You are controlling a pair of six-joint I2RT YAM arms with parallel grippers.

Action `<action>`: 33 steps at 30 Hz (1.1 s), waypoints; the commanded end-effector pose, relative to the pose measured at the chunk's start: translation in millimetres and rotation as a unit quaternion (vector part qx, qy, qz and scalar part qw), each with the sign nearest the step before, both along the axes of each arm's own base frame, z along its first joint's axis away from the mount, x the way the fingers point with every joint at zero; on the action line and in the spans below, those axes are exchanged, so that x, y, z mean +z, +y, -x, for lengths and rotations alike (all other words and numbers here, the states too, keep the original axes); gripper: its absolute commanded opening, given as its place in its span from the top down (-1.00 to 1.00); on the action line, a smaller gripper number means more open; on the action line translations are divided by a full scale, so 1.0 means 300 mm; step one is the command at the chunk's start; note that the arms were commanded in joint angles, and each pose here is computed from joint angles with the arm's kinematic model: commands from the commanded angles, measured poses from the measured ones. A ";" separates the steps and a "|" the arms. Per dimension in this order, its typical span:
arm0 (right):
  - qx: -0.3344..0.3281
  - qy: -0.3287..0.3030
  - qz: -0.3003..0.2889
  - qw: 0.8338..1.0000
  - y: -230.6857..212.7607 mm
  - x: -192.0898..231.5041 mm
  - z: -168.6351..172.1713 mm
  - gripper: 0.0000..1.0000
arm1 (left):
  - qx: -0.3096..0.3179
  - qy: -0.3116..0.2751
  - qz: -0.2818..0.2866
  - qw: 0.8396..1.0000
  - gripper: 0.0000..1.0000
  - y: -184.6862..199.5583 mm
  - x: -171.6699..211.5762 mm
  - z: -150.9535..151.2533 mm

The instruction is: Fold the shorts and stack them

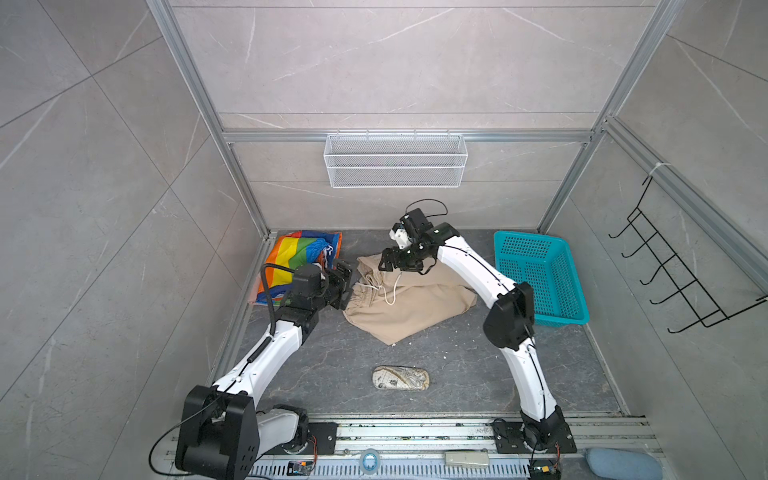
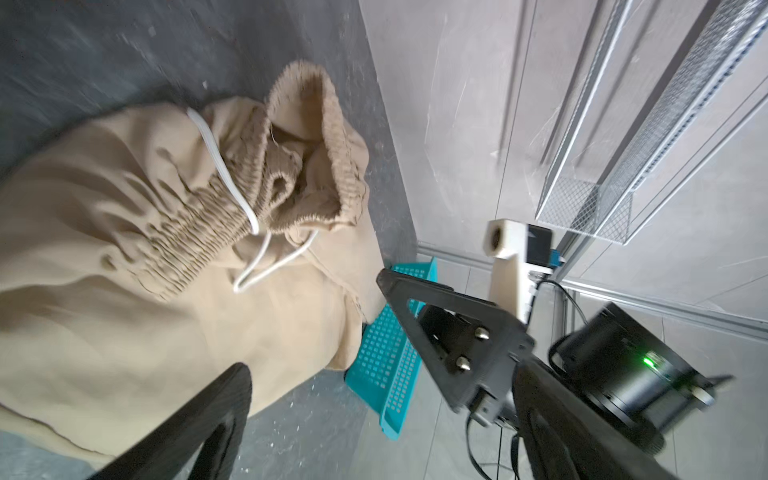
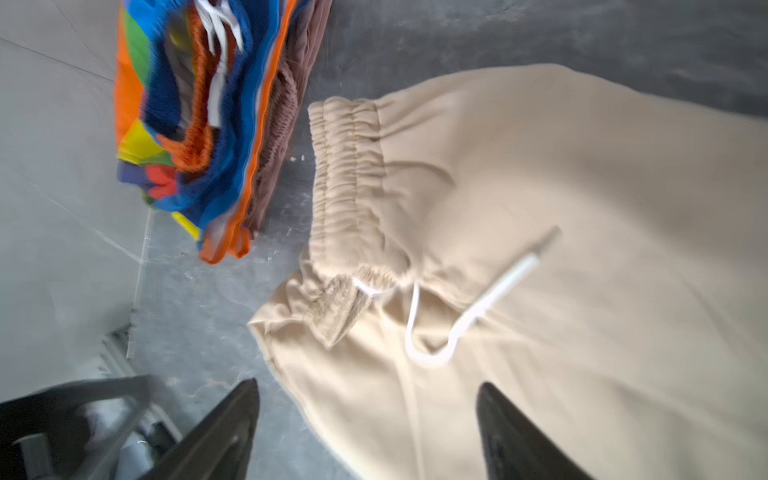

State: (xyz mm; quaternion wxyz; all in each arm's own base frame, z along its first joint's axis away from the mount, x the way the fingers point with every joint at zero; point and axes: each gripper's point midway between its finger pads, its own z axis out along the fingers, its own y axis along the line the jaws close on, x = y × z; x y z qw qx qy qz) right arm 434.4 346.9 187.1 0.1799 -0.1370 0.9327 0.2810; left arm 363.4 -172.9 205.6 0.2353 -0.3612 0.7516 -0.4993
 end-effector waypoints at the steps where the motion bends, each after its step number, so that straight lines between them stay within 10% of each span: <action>1: -0.057 -0.051 -0.075 0.994 -0.113 0.177 -0.021 -0.93 | -0.005 -0.011 0.046 0.999 -0.98 -0.122 0.050 -0.047; 10: -0.165 -0.009 -0.102 0.981 -0.443 0.015 0.048 -0.98 | 0.037 0.024 0.064 0.997 -0.88 -0.272 -0.055 -0.242; 33: -0.194 0.019 -0.104 0.975 -0.535 -0.131 0.110 -0.99 | 0.076 0.035 -0.039 0.996 -0.09 -0.163 -0.254 -0.388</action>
